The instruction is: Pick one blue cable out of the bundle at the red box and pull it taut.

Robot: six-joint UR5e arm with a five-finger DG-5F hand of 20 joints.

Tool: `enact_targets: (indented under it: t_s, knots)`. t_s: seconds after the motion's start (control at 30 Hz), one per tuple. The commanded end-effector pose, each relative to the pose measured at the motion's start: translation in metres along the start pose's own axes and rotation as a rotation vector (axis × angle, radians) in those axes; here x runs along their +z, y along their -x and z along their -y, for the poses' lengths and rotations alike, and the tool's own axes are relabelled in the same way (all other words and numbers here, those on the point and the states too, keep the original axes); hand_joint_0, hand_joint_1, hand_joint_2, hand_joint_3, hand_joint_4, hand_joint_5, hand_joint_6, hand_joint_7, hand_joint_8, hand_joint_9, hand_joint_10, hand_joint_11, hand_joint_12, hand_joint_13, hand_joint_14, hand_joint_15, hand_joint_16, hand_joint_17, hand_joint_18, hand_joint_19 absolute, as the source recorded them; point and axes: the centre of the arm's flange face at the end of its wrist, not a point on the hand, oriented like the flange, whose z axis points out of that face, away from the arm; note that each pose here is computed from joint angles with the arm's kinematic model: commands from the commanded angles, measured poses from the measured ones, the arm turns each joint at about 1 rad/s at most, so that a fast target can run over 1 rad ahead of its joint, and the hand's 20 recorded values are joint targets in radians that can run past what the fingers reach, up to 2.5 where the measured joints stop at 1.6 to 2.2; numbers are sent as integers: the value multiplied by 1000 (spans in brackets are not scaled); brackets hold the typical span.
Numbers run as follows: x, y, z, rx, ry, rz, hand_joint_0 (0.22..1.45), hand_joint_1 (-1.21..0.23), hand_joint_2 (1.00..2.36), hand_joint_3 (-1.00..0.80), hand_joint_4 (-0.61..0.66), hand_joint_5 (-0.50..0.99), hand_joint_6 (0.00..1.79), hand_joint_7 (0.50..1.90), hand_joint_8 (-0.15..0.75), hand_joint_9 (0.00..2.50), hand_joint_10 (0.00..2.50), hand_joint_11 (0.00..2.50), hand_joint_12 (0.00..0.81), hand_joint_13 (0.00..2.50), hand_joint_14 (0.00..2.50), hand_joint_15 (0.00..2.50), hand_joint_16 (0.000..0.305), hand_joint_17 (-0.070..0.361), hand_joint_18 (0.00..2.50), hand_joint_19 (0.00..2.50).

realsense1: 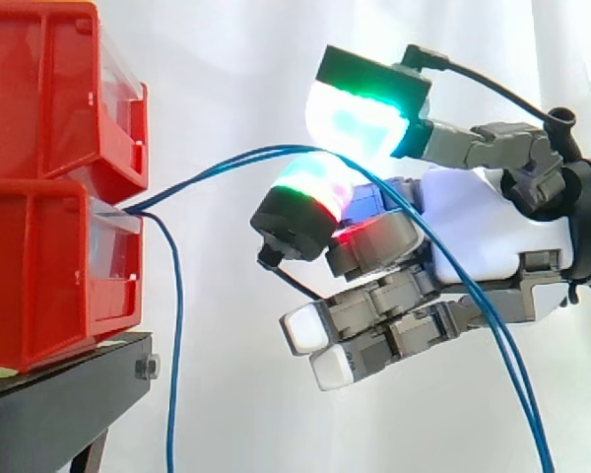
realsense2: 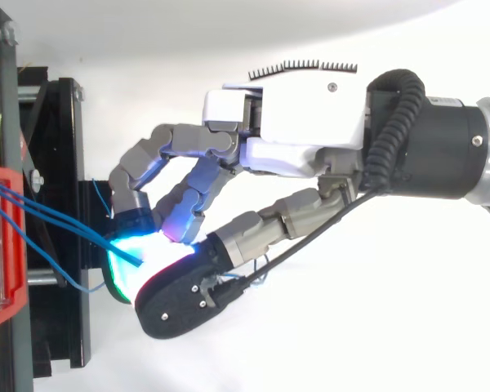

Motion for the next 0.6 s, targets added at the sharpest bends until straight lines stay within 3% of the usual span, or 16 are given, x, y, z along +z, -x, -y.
enact_targets:
  t_s: [0.0,0.07,0.13,0.33,0.5,0.57]
  knots:
    - [0,0,1,0,-1,0,747,-978,1005,-444,-17,-153,913,1069,259,1073,7,1493,323,748,20,493,50,112,584,357]
    - [0,0,0,0,0,0,778,-997,1000,-500,8,-154,908,1164,255,1066,8,1467,323,747,19,489,50,112,591,342]
    - [0,0,0,0,0,0,789,-994,1000,-500,-5,-154,911,1171,241,1063,7,1474,317,749,21,483,49,111,596,340]
    - [0,0,0,-1,0,0,759,-999,1000,-500,-25,-158,917,1089,214,1047,8,1460,314,748,19,483,49,110,604,340]
    - [0,-1,1,0,-1,-1,592,-1017,1000,-500,9,-153,913,1072,237,1067,6,1480,315,751,21,505,49,111,587,384]
    - [0,0,0,2,0,0,476,-914,1000,-500,37,-144,911,1062,274,1105,4,1485,340,772,21,521,55,123,607,418]
